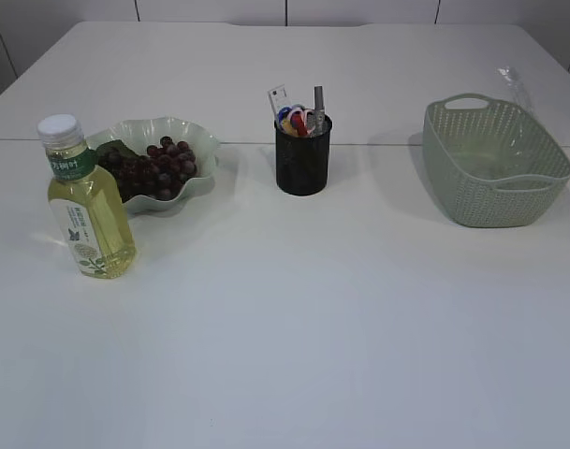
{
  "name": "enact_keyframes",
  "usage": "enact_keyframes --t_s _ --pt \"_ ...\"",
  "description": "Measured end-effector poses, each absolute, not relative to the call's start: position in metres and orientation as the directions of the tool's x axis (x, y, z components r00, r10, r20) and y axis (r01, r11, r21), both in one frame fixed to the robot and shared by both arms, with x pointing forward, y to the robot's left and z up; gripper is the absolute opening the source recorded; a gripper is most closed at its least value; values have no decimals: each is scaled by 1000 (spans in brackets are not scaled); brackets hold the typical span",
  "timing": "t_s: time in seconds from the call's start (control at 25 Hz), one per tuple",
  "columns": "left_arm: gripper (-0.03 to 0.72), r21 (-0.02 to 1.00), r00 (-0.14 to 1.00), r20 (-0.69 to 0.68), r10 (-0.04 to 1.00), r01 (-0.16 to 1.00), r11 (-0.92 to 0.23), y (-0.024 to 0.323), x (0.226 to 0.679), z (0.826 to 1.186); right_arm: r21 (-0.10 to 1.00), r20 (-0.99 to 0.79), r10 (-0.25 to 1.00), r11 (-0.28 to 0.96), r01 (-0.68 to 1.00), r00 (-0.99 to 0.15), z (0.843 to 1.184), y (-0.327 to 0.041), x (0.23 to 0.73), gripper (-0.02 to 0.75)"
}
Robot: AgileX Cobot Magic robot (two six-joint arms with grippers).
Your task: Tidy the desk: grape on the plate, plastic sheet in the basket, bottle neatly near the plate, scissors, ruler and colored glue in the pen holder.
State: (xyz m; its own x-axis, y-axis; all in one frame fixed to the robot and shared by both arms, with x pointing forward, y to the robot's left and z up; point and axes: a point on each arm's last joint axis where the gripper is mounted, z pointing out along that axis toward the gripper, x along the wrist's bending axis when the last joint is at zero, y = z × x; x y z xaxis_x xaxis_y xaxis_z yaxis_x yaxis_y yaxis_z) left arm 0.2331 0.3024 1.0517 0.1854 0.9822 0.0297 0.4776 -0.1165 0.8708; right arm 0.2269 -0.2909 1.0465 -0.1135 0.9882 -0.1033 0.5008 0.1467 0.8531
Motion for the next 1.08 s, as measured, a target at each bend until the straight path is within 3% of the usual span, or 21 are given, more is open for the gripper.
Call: enact_keyframes --t_s 1.08 --pt "417 871 185 30 982 478 -116 302 233 1052 853 -103 988 149 500 -118 1047 -291 227 386"
